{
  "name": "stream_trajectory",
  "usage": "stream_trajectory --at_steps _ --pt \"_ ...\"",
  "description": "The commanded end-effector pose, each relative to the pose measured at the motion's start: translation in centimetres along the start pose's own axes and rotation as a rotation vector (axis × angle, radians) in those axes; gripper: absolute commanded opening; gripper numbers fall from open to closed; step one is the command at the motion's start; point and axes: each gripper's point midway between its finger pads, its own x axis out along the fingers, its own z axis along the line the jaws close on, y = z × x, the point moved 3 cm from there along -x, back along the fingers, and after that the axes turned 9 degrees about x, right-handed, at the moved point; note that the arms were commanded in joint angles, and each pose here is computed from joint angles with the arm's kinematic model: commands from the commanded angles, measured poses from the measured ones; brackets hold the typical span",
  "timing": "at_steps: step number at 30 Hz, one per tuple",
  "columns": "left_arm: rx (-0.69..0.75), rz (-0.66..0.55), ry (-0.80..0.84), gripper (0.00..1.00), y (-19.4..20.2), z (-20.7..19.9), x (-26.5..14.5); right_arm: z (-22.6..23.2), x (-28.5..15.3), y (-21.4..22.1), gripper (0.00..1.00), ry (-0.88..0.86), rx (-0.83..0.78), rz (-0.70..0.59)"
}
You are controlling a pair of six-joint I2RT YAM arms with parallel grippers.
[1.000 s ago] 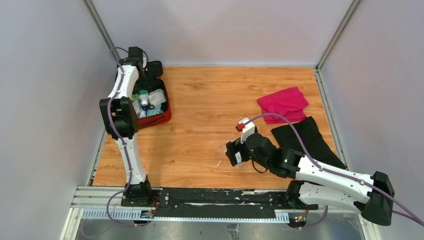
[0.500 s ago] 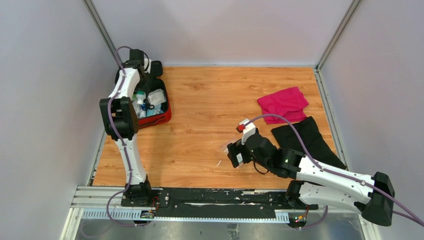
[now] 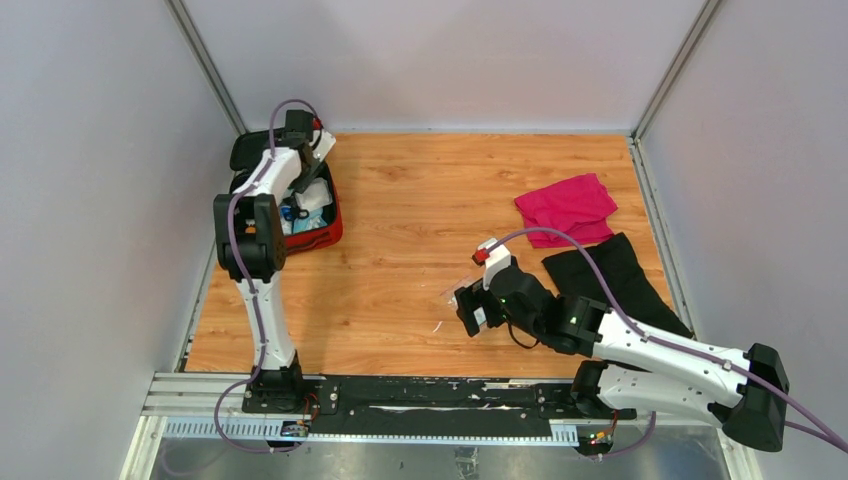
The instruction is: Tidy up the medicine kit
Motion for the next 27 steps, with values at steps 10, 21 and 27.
stream_trajectory --at_steps 10,21,27 --pt "0.103 -0.08 -0.19 0.53 -2.6 2.2 -0.5 0.3 -0.3 -0.6 0.99 0.011 -0.012 0.014" --pt "0.058 -0.131 -0.193 0.75 -3.0 2.4 -1.9 0.2 -0.5 -0.7 0.99 0.014 -0.002 0.003" --pt "0.007 -0.221 -0.216 0.77 -4.6 3.0 -5.7 -0.3 -0.7 -1.0 0.99 0.044 0.007 -0.022"
